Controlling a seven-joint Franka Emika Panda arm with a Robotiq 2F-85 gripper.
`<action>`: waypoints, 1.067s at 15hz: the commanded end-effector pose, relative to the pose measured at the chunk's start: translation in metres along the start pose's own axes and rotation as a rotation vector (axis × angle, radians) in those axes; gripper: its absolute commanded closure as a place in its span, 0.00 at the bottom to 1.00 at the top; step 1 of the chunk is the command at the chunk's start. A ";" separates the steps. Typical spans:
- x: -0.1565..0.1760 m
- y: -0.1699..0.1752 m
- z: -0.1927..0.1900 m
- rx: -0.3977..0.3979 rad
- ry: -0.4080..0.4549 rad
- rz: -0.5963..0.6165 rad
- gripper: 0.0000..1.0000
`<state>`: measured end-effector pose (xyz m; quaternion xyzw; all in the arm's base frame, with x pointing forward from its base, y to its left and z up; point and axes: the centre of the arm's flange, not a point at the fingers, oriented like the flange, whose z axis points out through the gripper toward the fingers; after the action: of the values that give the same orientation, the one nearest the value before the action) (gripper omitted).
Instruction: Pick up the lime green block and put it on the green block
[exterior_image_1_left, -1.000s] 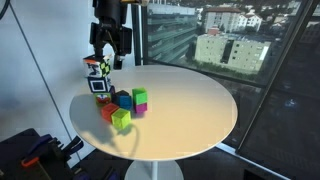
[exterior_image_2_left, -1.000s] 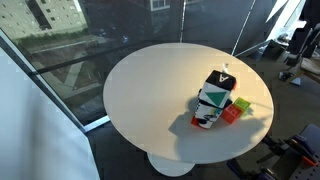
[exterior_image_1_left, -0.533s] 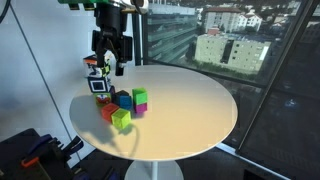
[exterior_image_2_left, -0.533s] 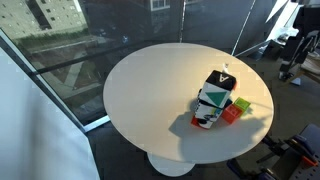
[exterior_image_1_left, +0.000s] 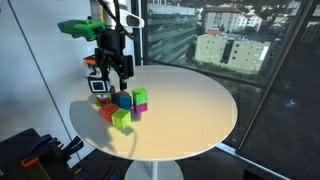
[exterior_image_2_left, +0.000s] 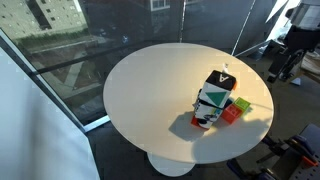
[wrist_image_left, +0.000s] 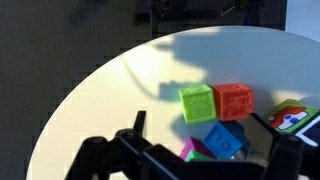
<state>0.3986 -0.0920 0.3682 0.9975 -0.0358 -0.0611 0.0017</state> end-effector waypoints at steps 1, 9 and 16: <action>-0.013 -0.001 0.017 -0.001 0.061 0.008 0.00; -0.014 0.000 0.061 -0.028 0.112 0.030 0.00; 0.000 -0.007 0.094 -0.064 0.136 0.037 0.00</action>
<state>0.3806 -0.0876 0.2884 0.9985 -0.0500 -0.0007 0.0202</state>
